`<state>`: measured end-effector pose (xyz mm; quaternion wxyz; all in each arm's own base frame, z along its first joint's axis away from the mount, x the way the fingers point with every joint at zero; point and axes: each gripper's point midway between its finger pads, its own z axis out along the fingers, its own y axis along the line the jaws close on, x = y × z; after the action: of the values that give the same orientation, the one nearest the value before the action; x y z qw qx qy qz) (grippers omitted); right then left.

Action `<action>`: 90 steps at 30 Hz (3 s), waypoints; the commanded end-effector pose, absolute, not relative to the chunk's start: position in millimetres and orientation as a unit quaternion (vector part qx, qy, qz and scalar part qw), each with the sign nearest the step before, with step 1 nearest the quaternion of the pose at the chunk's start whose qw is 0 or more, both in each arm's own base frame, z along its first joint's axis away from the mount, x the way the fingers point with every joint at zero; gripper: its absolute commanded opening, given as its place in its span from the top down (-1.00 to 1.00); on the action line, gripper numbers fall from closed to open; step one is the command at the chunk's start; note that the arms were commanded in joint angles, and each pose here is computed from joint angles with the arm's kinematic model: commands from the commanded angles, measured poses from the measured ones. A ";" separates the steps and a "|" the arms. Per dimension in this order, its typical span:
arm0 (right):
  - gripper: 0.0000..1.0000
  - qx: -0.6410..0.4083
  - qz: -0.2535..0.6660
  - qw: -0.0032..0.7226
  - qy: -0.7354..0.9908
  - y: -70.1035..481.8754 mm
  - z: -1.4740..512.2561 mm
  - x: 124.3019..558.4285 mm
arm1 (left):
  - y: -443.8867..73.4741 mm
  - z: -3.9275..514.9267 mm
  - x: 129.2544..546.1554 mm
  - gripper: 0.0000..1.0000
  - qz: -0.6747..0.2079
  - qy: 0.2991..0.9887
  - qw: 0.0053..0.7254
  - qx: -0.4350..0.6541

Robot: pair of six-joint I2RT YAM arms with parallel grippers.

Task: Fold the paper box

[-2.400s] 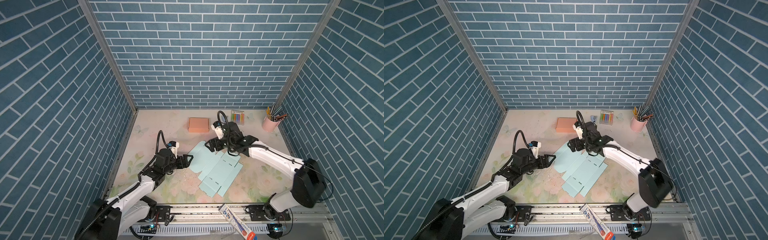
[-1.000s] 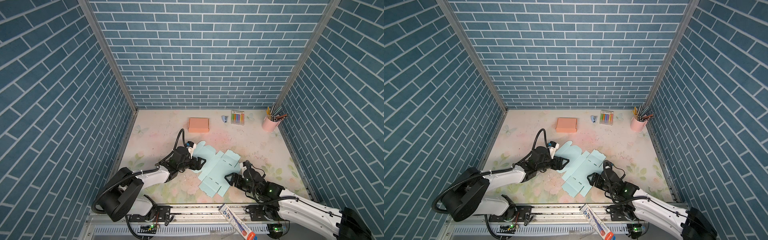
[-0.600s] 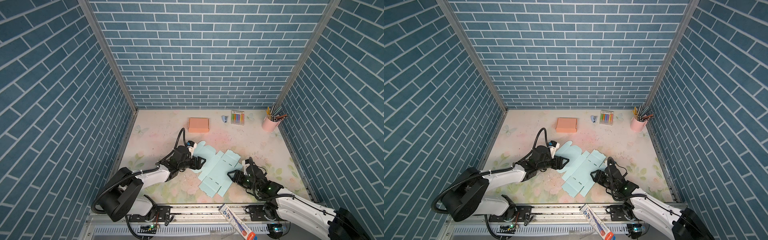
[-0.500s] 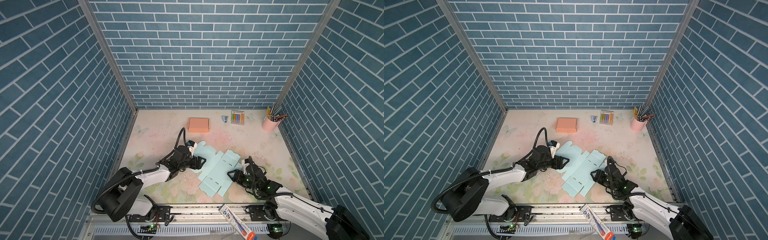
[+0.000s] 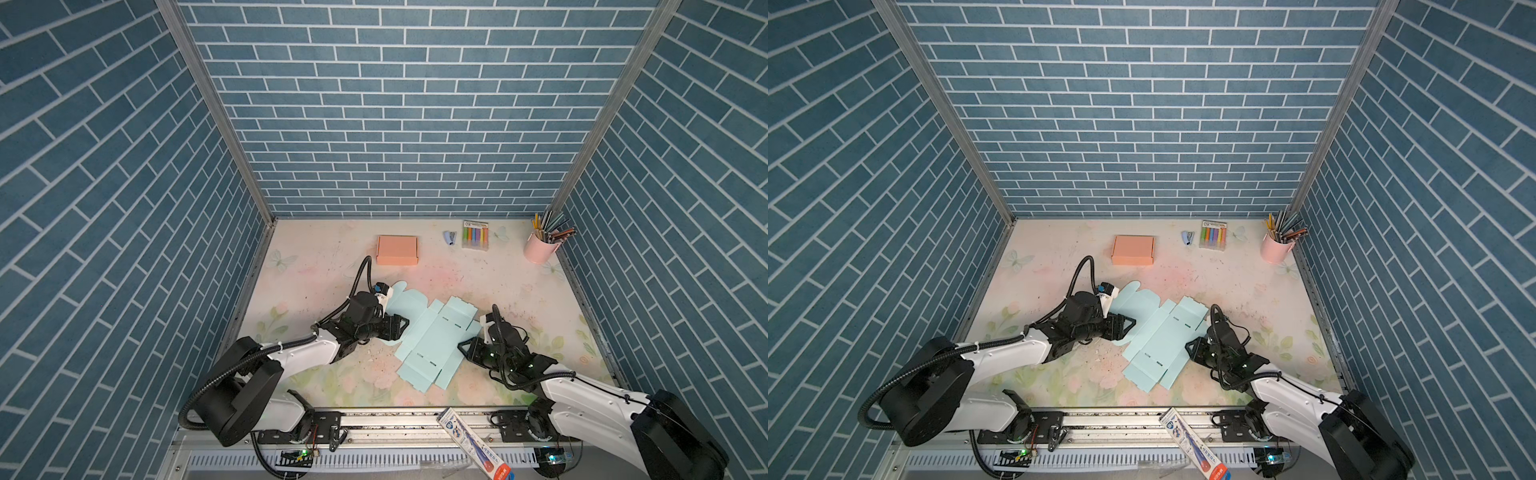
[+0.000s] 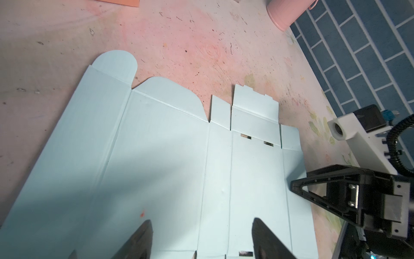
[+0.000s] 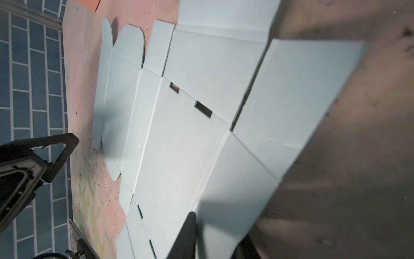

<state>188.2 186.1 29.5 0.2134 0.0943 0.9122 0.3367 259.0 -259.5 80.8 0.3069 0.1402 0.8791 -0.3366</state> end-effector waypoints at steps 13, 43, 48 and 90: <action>0.68 0.027 0.261 0.238 0.935 166.7 39.2 225.7 | -252.2 87.7 260.9 -0.38 -0.309 0.885 0.318 0.143; 0.27 0.039 0.342 0.205 0.916 185.1 43.7 232.7 | -233.5 31.8 268.0 -0.13 -0.269 0.911 0.289 0.119; 0.35 0.049 0.352 0.210 0.911 182.6 46.9 227.4 | -235.2 28.0 266.6 -0.10 -0.275 0.911 0.285 0.118; 1.00 -0.218 0.328 0.272 0.878 224.9 129.0 251.5 | -316.4 193.6 324.3 1.00 -0.424 0.809 0.378 0.152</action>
<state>258.1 213.2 116.8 0.2630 -0.1635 0.8957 0.3192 310.9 -303.2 171.9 0.3617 0.1473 0.8277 -0.4029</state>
